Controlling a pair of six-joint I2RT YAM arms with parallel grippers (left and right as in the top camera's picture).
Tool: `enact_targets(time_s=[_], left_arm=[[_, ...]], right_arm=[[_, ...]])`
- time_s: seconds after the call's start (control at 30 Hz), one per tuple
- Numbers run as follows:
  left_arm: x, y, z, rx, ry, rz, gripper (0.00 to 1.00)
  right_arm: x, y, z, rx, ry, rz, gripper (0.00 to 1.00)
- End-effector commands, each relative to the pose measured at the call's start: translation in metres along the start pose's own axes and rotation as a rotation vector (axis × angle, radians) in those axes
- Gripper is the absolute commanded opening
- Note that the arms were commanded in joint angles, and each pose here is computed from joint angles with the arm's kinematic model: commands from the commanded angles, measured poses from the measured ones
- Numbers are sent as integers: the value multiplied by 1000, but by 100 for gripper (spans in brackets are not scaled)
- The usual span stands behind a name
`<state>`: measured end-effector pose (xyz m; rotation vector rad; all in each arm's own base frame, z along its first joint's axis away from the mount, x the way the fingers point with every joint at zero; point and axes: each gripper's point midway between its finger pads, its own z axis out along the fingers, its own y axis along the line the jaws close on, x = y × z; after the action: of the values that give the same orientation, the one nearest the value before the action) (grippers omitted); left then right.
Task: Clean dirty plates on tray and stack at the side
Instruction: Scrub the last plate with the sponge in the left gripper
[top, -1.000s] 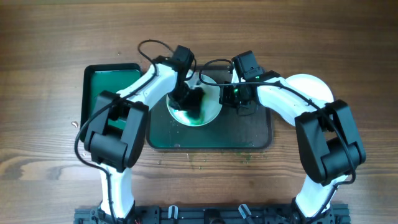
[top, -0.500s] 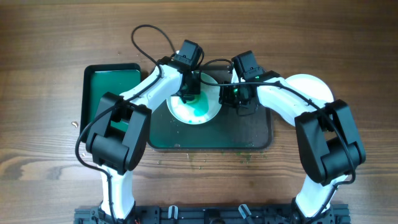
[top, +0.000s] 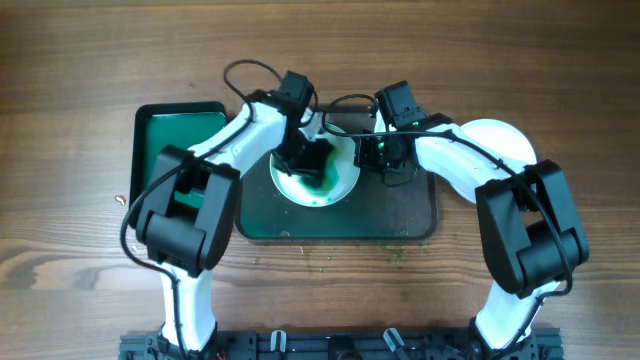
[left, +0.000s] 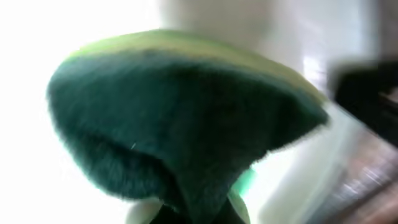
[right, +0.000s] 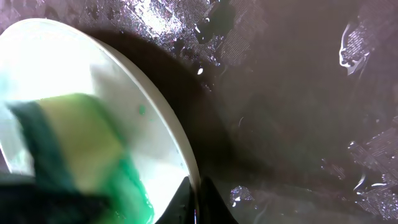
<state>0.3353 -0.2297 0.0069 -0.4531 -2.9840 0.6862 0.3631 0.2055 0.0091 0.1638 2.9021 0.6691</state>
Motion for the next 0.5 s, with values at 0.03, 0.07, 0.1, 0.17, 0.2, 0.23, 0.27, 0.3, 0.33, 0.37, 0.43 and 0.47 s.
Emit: enact_targets(time_s=[0.03, 0.07, 0.1, 0.17, 0.2, 0.23, 0.27, 0.3, 0.33, 0.37, 0.43, 0.47], left_arm=[[-8, -32, 12, 192, -26, 101, 4], [-16, -22, 12, 137, -56, 75, 4], [-26, -7, 13, 49, -96, 28, 4], [-43, 35, 6, -176, -185, -87, 4], [-47, 51, -1, -264, -217, -128, 4], [-52, 73, -13, -379, -256, -182, 4], [-54, 85, -22, -444, -274, -213, 4], [-54, 96, -32, -505, -285, -250, 4], [-54, 109, -46, -569, -295, -295, 4], [-53, 115, -56, -593, -293, -318, 4], [-51, 122, -71, -605, -269, -349, 4], [-49, 123, -76, -608, -259, -359, 4]], right_arm=[[4, -2, 2, 6, 7, 0, 4], [4, -2, 2, 6, 7, -1, 4], [4, -2, 2, 6, 7, -1, 4], [4, -2, 2, 6, 7, -2, 5], [4, -2, 2, 6, 7, -2, 4], [4, -2, 2, 6, 7, -2, 4], [4, -2, 2, 6, 7, -2, 4], [4, -2, 2, 6, 7, -2, 4], [4, -2, 2, 6, 7, -2, 4], [4, -2, 2, 5, 6, -3, 4], [4, -2, 2, 5, 6, -2, 4], [4, -2, 2, 5, 6, -3, 4]])
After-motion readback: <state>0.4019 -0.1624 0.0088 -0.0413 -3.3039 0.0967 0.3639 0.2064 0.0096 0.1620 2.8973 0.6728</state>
